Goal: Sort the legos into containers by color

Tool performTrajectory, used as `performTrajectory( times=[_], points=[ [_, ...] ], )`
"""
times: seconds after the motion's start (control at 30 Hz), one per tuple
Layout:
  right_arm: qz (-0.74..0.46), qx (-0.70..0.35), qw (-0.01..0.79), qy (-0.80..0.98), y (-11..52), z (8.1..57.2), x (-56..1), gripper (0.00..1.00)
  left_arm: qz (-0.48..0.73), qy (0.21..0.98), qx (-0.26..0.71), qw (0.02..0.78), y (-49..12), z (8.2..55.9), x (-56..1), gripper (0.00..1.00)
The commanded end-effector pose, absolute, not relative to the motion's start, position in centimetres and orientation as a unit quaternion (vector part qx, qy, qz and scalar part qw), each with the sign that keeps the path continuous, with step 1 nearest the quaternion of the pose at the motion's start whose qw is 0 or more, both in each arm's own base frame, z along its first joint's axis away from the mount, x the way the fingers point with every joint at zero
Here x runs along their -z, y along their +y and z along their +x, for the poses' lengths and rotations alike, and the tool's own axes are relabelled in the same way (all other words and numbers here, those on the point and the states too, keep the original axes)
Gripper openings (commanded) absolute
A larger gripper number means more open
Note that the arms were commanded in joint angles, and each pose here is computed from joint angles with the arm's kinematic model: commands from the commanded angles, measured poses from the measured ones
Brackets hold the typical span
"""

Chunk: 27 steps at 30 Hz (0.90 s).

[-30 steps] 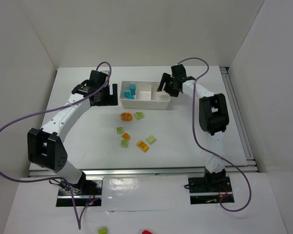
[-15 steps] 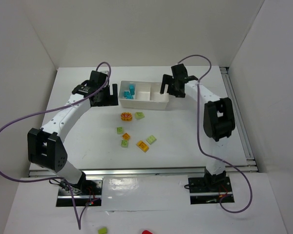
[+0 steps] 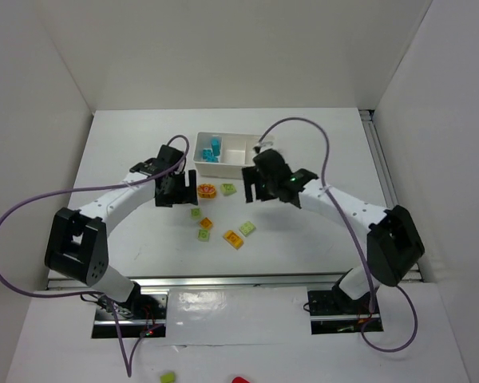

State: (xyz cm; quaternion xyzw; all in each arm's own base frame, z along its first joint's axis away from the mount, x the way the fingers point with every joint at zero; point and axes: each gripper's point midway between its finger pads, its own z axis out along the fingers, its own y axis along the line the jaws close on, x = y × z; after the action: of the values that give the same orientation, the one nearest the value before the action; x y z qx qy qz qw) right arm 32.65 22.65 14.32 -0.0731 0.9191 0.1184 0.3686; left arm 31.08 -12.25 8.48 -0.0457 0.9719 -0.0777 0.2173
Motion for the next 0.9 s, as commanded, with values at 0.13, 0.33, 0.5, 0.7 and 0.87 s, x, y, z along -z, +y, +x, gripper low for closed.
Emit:
performTrajectory(
  times=[0.13,0.33,0.5,0.7,0.87],
  points=[
    [-0.263,-0.142,0.302,0.905,30.4,23.8,-10.1,0.85,-0.110,0.958,0.071,0.257,-9.3,31.8,-11.1,0.94],
    [-0.345,-0.126,0.253,0.895,32.7,20.9,-6.6,0.76,-0.122,0.953,0.063,0.270,-8.4,32.1,-12.3,0.95],
    [-0.348,-0.119,0.256,0.894,33.4,21.6,-5.3,0.73,-0.139,0.955,0.042,0.258,-7.0,32.1,-12.4,0.97],
    [-0.359,-0.106,0.242,0.895,33.7,21.9,-3.2,0.66,-0.143,0.954,0.044,0.261,-6.5,32.4,-12.7,0.97],
    [-0.360,-0.110,0.239,0.895,34.0,21.9,-3.1,0.39,-0.138,0.953,0.044,0.266,-6.5,32.7,-13.0,0.97]
  ],
)
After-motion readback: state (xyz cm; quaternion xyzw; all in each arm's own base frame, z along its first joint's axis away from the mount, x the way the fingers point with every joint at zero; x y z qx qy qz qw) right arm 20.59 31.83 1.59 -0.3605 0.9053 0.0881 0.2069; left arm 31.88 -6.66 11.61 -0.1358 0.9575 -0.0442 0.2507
